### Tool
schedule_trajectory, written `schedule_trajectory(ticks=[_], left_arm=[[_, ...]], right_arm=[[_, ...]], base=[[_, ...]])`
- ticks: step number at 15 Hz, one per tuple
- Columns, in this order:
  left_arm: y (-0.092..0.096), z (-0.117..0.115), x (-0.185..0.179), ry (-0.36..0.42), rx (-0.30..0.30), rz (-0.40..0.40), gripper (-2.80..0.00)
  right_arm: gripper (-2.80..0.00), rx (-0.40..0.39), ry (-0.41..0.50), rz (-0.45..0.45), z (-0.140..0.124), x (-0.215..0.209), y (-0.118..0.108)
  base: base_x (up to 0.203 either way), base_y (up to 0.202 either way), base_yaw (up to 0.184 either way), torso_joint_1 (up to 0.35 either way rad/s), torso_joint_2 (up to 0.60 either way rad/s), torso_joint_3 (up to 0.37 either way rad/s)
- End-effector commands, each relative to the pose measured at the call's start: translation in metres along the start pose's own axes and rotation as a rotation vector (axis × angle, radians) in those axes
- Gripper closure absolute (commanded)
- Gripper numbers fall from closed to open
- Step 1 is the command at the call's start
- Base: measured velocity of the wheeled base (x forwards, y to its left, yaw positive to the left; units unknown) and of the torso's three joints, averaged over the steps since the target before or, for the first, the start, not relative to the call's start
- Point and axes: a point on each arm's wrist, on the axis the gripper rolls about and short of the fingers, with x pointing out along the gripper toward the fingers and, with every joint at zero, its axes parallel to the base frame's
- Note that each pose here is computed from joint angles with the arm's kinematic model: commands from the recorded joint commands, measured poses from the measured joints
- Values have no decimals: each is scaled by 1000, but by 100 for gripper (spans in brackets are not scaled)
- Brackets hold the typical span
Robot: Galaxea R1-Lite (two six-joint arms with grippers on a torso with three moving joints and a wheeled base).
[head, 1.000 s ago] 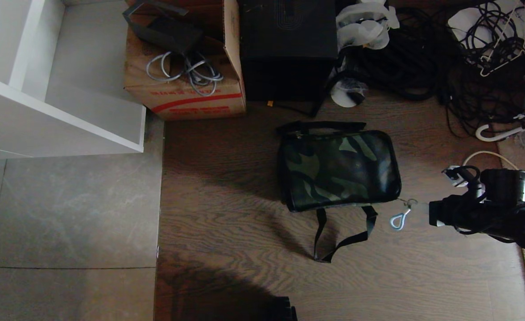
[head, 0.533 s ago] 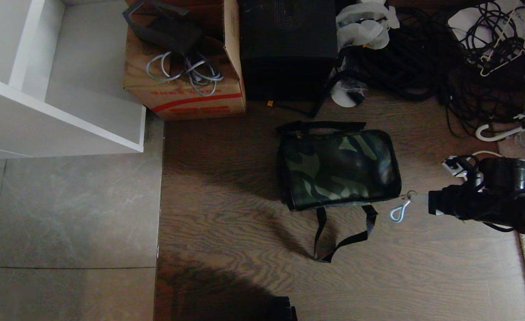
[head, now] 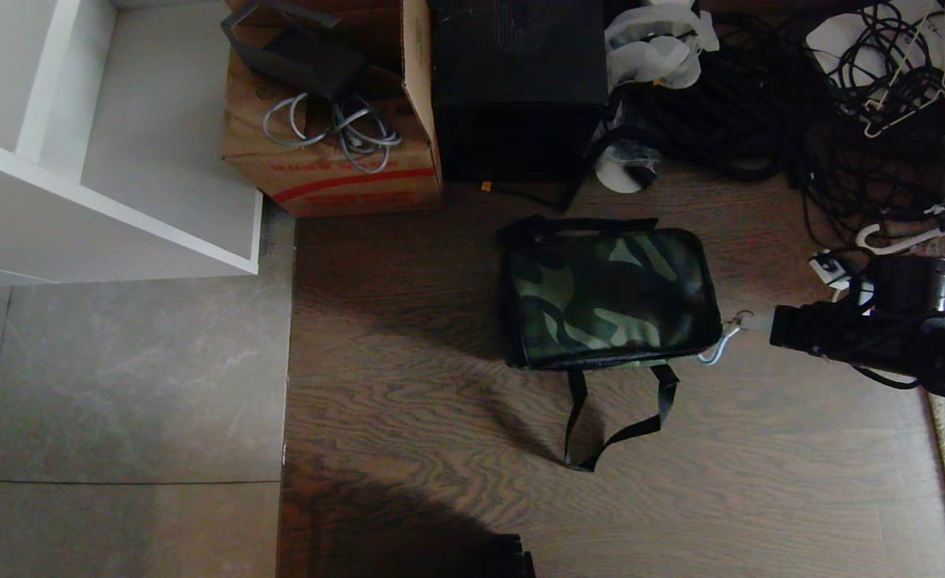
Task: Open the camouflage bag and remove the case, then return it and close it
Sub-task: Open the top of the storage box
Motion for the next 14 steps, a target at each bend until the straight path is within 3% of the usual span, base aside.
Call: schedule_trajectory(ticks=[1, 5, 11, 14], left_arm=[[0, -2, 1, 8, 0, 1, 0], [0, -2, 1, 8, 0, 1, 0], [0, -2, 1, 8, 0, 0, 0], [0, -2, 1, 8, 0, 1, 0]], right_arm=[[0, 22, -23, 9, 7, 1, 1], [0, 50, -57, 22, 13, 2, 4], [0, 194, -106, 57, 26, 7, 11], [0, 182, -135, 74, 31, 10, 14]], base=[[0, 0, 0, 0, 0, 0], [0, 0, 0, 0, 0, 0], [0, 0, 0, 0, 0, 0], [0, 0, 0, 0, 0, 0]])
